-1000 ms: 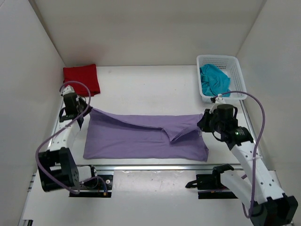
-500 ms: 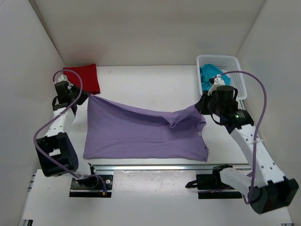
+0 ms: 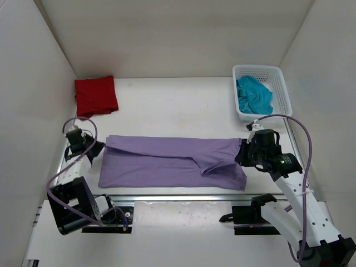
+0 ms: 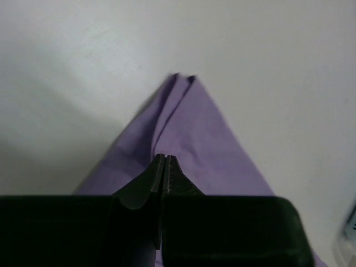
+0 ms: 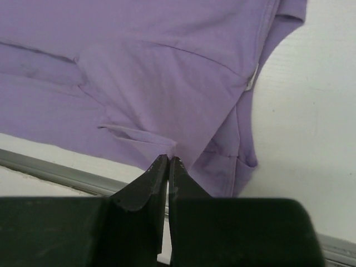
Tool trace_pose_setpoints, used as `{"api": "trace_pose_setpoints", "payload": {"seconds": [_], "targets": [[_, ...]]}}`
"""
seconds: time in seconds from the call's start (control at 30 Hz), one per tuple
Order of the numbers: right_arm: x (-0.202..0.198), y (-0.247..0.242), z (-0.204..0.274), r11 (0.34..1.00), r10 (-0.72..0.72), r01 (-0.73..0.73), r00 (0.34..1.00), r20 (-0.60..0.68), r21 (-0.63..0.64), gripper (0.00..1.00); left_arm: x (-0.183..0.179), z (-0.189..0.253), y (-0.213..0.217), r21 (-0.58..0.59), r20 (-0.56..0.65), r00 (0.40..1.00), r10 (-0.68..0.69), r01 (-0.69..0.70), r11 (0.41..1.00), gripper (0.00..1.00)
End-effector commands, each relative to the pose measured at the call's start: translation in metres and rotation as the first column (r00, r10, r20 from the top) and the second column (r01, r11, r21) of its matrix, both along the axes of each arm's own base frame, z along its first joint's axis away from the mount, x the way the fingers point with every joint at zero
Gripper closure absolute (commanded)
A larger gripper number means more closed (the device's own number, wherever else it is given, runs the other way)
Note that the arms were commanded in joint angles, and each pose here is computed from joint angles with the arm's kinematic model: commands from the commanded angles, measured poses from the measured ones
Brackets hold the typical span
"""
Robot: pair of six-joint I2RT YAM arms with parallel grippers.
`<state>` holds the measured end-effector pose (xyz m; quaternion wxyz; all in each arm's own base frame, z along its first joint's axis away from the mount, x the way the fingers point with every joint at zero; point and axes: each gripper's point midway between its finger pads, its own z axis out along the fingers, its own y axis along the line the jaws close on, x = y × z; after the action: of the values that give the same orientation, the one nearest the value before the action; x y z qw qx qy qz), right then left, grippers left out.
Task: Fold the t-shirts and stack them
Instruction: Fold the other side of the tshirt into a rectangle
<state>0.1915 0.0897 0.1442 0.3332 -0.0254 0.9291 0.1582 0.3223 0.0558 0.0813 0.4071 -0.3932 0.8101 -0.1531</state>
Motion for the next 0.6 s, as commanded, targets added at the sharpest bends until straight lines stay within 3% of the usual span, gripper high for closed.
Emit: {"api": "trace_pose_setpoints", "payload": {"seconds": [0.0, 0.17, 0.27, 0.37, 0.43, 0.47, 0.53, 0.57], "targets": [[-0.002, -0.002, 0.019, 1.0, 0.011, -0.011, 1.0, 0.01, 0.004, 1.0, -0.02, -0.003, 0.016, 0.053, -0.001, 0.997, 0.082, -0.082, 0.995, 1.0], [-0.016, -0.015, 0.014, 0.996, 0.011, -0.013, 0.999, -0.031, -0.084, 1.0, -0.024, 0.026, 0.017, 0.202, 0.041, 0.997, 0.071, -0.078, 0.976, 1.0], [-0.024, -0.016, 0.001, 0.996, 0.038, -0.045, 0.994, -0.098, -0.073, 1.0, -0.03, 0.017, 0.022, 0.252, 0.026, 0.996, 0.089, -0.093, 0.963, 1.0], [-0.027, -0.014, 0.002, 0.996, 0.028, -0.037, 0.994, -0.108, -0.082, 0.87, -0.033, 0.0, 0.023, 0.188, -0.024, 0.995, 0.093, -0.087, 0.978, 0.85], [-0.033, -0.02, 0.003, 0.991, 0.003, -0.018, 0.993, -0.118, -0.13, 0.83, -0.031, 0.006, 0.026, 0.156, -0.003, 0.991, 0.136, -0.134, 0.979, 0.67], [-0.033, -0.025, 0.005, 0.988, -0.018, 0.0, 0.994, -0.112, -0.158, 0.83, -0.03, 0.009, 0.025, 0.159, 0.007, 0.991, 0.135, -0.135, 0.978, 0.63], [-0.033, -0.032, 0.014, 0.981, -0.043, 0.026, 0.996, -0.084, -0.192, 0.79, -0.028, 0.019, 0.026, 0.183, 0.032, 0.989, 0.143, -0.147, 0.972, 0.22], [-0.035, -0.033, 0.016, 0.98, -0.043, 0.025, 0.995, -0.087, -0.199, 0.78, -0.026, 0.025, 0.026, 0.192, 0.051, 0.987, 0.15, -0.157, 0.969, 0.1]]}}
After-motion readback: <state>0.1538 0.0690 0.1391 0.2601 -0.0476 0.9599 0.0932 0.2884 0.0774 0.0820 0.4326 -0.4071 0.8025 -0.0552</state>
